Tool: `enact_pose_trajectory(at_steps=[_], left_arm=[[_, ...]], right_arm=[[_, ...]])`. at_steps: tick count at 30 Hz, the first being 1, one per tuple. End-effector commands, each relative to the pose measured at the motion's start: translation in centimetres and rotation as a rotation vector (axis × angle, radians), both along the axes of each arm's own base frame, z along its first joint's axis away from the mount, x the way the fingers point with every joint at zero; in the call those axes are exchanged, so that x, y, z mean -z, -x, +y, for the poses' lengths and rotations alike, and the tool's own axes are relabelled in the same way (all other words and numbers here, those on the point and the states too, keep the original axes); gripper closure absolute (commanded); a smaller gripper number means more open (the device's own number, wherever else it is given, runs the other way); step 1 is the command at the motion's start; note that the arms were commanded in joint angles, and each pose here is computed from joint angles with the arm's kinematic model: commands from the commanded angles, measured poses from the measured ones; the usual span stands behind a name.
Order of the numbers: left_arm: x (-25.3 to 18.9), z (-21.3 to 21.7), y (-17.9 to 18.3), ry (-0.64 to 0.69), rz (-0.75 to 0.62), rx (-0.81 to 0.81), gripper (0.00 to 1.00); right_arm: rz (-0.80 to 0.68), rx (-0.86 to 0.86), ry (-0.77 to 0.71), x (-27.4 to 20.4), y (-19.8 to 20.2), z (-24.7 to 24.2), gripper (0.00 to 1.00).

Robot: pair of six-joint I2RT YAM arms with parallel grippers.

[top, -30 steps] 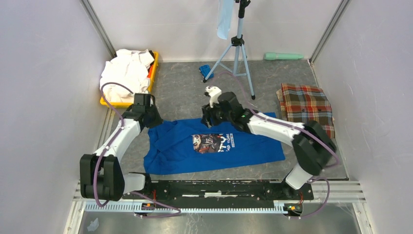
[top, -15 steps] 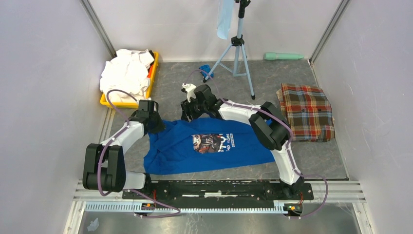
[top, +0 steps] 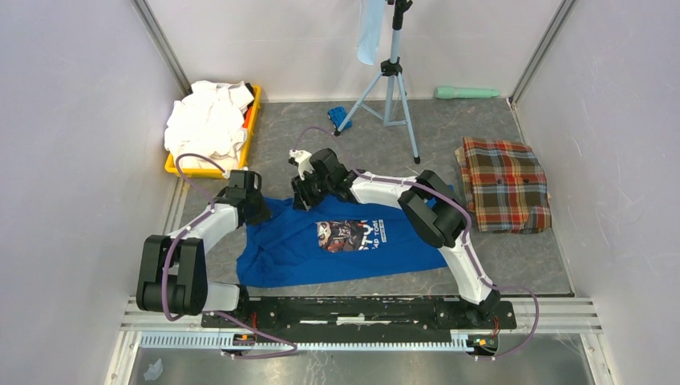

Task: Fold and stack the mixed laundry pile
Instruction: Fold the T-shirt.

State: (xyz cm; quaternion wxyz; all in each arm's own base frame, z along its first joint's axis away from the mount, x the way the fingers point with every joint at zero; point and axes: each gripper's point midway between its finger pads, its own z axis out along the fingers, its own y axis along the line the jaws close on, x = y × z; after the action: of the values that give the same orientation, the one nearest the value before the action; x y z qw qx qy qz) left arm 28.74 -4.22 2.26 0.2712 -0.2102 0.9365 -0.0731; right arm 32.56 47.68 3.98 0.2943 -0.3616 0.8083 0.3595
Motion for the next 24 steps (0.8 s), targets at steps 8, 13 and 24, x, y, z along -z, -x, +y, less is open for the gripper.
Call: enact_pose_trajectory(at_steps=[8,13,24], left_arm=[[-0.2,0.6,-0.8,-0.012,-0.036,-0.046,0.81],[-0.1,0.7,-0.7,-0.020,-0.031,-0.051,0.81],[0.1,0.9,-0.8,-0.022,-0.028,-0.066,0.83]], right_arm=[[-0.038,-0.031,-0.043,-2.6,0.6,0.8,0.99],[-0.077,-0.050,-0.032,-4.1,2.3,-0.4,0.98],[-0.121,-0.181,0.044,-2.6,8.2,-3.9,0.99]])
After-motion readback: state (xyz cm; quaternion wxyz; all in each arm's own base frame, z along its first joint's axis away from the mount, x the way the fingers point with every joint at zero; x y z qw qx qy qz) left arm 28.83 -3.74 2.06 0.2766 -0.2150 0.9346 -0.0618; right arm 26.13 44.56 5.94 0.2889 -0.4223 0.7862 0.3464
